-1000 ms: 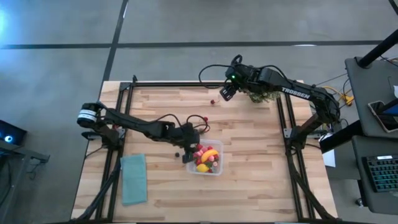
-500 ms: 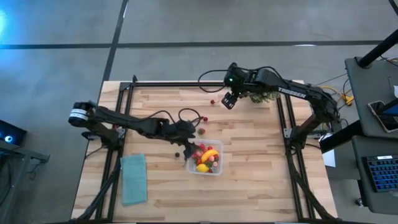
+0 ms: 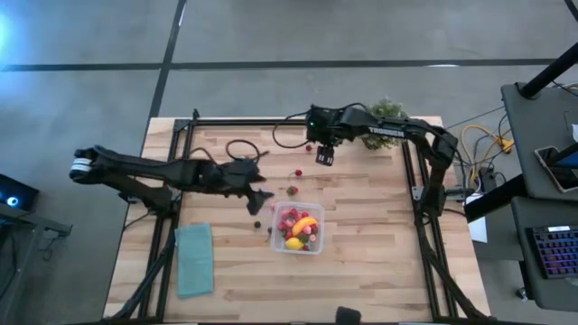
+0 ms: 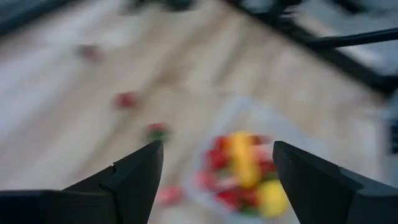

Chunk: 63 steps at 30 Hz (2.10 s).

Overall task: Pick and placing Produce into tupperware
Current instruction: Put the black and red cherry into the transparent container

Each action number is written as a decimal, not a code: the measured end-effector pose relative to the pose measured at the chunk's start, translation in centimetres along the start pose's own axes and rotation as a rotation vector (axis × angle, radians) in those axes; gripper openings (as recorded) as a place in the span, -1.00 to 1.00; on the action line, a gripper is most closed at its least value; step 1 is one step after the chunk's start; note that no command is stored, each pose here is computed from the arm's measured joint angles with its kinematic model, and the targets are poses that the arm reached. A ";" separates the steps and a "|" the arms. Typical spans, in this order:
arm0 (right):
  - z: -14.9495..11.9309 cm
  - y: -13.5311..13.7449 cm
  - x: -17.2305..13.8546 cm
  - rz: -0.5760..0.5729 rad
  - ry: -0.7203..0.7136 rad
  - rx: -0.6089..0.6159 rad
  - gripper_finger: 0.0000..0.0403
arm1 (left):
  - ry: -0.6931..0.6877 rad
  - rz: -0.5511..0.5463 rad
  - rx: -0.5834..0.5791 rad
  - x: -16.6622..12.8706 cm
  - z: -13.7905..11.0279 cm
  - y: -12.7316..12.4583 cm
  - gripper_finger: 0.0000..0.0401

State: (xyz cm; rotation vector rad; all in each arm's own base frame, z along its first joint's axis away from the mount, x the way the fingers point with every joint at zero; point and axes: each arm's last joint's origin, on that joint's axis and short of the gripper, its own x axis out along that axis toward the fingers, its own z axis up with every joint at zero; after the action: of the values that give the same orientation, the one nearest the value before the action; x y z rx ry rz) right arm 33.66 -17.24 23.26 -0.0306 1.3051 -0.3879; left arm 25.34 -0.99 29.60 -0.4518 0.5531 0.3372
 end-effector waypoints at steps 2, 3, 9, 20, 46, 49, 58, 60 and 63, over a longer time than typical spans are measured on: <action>-0.1 -0.5 0.5 0.044 -0.006 -0.010 0.09 | 0.024 0.129 0.013 -0.8 -0.8 1.5 0.44; -0.1 -0.8 0.7 0.072 -0.022 -0.011 0.09 | 0.029 0.167 0.012 -1.0 -1.1 2.1 0.44; 0.2 -3.0 1.0 0.099 -0.115 -0.039 0.09 | 0.045 0.262 -0.032 -1.5 -2.9 5.7 0.44; 2.4 -4.1 5.7 0.185 -0.067 -0.036 0.09 | 0.052 0.286 -0.110 0.1 -5.5 9.5 0.44; 3.3 -3.8 9.6 0.266 0.060 -0.088 0.09 | 0.037 0.282 -0.108 1.2 -6.6 10.5 0.44; 3.3 -3.7 9.9 0.261 0.046 -0.089 0.09 | 0.021 0.284 -0.113 1.2 -6.4 10.6 0.44; 3.1 -3.6 10.3 0.259 0.042 -0.090 0.06 | 0.019 0.307 -0.084 1.2 -6.2 11.1 0.44; 3.1 -3.6 10.4 0.258 0.040 -0.087 0.01 | 0.019 0.310 -0.087 1.2 -6.2 11.2 0.44; 3.1 -3.6 10.4 0.258 0.040 -0.087 -0.10 | 0.018 0.313 -0.090 1.2 -6.1 11.3 0.44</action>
State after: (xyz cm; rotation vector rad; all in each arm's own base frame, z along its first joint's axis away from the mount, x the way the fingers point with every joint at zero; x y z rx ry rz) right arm 37.79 -24.28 15.29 0.0721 1.3453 -0.1125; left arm 18.88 5.81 20.69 -0.4554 0.6289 0.6605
